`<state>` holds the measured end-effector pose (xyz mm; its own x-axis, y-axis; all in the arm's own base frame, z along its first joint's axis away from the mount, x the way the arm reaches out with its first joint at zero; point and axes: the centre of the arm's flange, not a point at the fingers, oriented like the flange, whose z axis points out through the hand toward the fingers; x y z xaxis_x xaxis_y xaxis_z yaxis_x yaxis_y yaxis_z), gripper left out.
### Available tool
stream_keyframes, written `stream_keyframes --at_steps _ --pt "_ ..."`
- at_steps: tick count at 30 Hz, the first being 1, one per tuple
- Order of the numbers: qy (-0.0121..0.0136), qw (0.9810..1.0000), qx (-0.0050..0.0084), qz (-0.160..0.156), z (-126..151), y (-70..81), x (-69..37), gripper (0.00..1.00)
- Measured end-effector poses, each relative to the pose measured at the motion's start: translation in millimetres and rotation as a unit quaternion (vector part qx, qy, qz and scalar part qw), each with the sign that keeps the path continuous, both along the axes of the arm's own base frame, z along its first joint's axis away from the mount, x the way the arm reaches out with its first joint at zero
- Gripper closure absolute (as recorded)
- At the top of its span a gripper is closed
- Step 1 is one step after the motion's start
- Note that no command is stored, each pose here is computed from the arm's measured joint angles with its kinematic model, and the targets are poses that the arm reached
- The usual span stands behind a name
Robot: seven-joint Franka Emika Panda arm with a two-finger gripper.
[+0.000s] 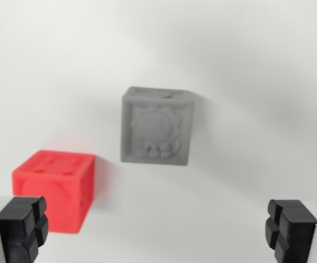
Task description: Destack cube
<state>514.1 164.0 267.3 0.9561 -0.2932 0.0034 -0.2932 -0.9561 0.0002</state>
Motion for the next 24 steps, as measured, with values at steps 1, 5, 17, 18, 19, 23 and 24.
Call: stream_keyframes --at_steps 1,5,17,18,19,23,24 --pt "-0.0002 1.0 0.0 0.0 4 -0.1 0.0 0.0" --pt "0.0 1.0 -0.0004 0.0 20 -0.3 -0.3 0.0" --pt "-0.0006 1.0 -0.0007 0.0 69 -0.3 -0.2 0.0" --pt "-0.0007 1.0 -0.0006 0.0 73 -0.2 -0.2 0.0" --pt "-0.0005 1.0 -0.0006 0.0 77 -0.2 -0.1 0.0" --pt "-0.0005 1.0 -0.0008 0.0 90 -0.1 0.2 0.0" --pt "-0.0005 1.0 -0.0008 0.0 94 -0.1 0.1 0.0"
